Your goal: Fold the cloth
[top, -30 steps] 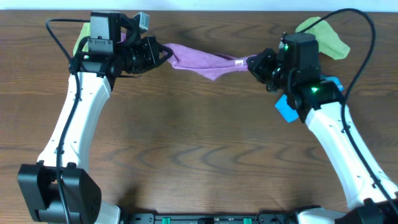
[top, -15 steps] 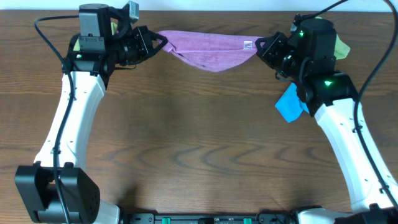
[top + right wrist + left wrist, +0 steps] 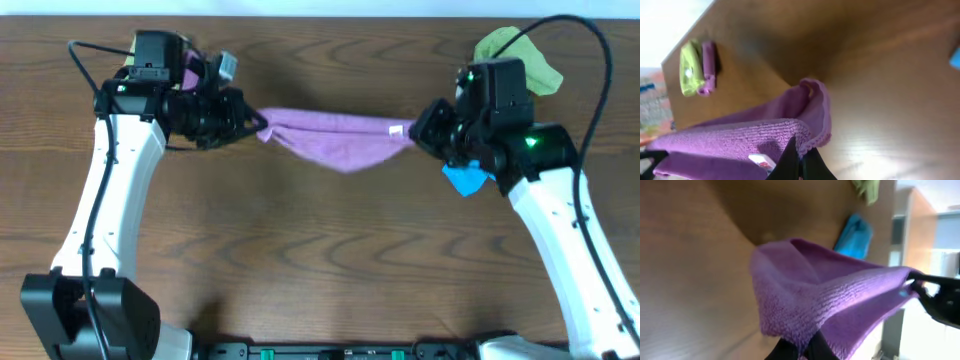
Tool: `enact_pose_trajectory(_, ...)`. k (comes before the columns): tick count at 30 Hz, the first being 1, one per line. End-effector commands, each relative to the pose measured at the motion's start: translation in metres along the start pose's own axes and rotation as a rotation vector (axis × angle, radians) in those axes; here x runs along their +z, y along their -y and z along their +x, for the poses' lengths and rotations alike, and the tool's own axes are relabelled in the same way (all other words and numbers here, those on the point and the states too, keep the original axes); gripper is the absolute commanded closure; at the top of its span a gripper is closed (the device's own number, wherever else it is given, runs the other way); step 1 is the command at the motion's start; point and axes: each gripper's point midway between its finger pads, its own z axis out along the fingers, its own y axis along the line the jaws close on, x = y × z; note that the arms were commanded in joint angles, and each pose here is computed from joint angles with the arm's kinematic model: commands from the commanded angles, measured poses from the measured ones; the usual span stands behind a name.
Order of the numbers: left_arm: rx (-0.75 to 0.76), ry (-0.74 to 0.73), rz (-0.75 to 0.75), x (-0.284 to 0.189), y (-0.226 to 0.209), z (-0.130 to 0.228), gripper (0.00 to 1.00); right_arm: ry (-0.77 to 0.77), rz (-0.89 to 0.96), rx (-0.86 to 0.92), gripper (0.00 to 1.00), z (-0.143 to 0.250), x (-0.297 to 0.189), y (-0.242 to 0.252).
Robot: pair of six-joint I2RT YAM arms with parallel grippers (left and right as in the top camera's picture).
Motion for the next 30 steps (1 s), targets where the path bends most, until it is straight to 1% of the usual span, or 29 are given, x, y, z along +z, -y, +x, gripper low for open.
enact_pose_trajectory(1,0.130,0.036,-0.120,-0.023,-0.007,0.006,0.94,0.058,0.073,-0.053,0.99,0.006,-0.025,0.006)
enact_pose_trajectory(7,0.096,-0.012,-0.138,-0.042,0.002,0.039,0.94,-0.046,0.115,-0.030,0.99,0.053,-0.035,0.006)
enact_pose_trajectory(9,0.087,-0.048,-0.146,-0.043,0.006,0.054,0.94,-0.079,0.119,-0.029,0.99,0.067,-0.035,0.002)
enact_pose_trajectory(13,0.084,-0.127,-0.220,-0.041,0.003,0.079,0.94,-0.126,0.147,-0.016,0.99,0.086,-0.039,0.005)
enact_pose_trajectory(16,0.070,-0.165,-0.269,-0.037,-0.003,0.090,0.94,-0.153,0.182,0.001,0.99,0.095,-0.044,0.013)
enact_pose_trajectory(18,0.049,-0.159,-0.306,-0.036,-0.007,0.091,0.94,-0.152,0.184,0.001,0.99,0.095,-0.044,0.014)
enact_pose_trajectory(20,0.029,-0.123,-0.331,-0.035,-0.010,0.084,0.94,-0.120,0.190,0.008,0.99,0.088,-0.043,0.014)
enact_pose_trajectory(23,0.027,-0.077,-0.329,-0.032,-0.010,0.070,0.94,-0.064,0.190,0.011,0.99,0.074,-0.035,0.011)
enact_pose_trajectory(30,0.011,-0.087,-0.330,0.001,-0.030,0.058,0.94,-0.056,0.212,0.037,0.99,0.054,0.005,0.010)
